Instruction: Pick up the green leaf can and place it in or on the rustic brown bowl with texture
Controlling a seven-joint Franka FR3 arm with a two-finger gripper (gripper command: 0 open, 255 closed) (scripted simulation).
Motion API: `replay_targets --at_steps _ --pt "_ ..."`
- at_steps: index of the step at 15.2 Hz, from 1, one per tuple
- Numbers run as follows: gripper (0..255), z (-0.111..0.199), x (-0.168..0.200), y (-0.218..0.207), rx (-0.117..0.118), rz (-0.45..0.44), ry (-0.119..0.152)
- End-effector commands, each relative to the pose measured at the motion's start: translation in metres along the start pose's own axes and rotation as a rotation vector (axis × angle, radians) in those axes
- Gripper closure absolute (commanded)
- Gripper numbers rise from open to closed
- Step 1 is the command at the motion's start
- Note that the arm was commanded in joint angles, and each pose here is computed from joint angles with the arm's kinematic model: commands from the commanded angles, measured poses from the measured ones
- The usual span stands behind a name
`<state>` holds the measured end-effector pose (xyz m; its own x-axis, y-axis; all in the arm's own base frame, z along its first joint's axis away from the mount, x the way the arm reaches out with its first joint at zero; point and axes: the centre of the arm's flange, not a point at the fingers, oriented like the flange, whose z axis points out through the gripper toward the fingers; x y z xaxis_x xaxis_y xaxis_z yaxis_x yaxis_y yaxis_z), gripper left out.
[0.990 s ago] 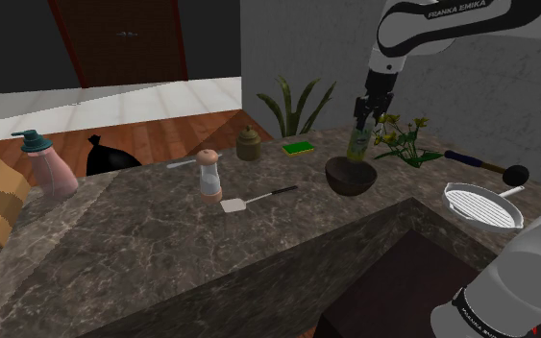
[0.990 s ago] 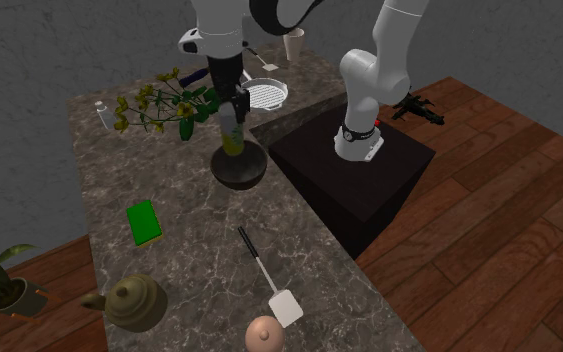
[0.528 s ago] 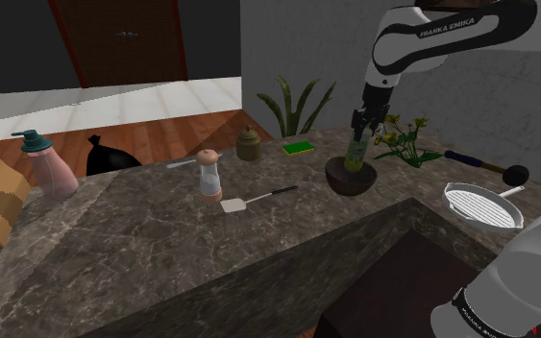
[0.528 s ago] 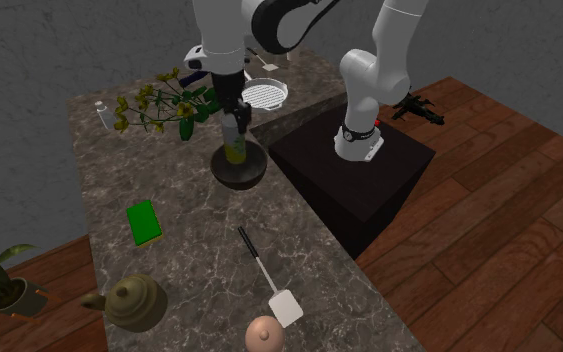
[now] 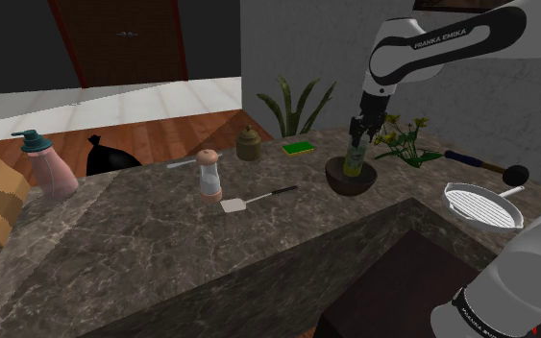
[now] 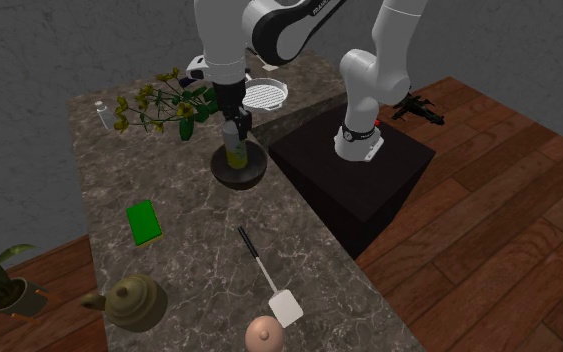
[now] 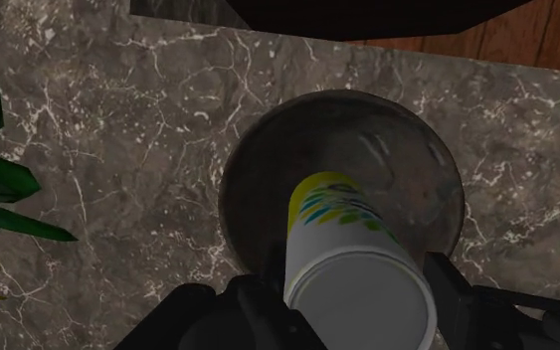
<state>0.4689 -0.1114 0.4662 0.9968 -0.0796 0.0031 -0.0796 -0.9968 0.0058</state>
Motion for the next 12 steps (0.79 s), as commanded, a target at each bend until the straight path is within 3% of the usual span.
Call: replay_targets --at_steps 1,3,4,9,12 --pt "255 0.0 0.0 0.0 0.0 0.0 0.001" --pt "255 0.0 0.0 0.0 0.0 0.0 0.001" --pt "0 0.0 0.0 0.0 0.0 0.0 0.001" --pt "0 0.0 0.0 0.0 0.0 0.0 0.001" --pt "0 -0.04 0.0 0.0 0.0 0.0 0.001"
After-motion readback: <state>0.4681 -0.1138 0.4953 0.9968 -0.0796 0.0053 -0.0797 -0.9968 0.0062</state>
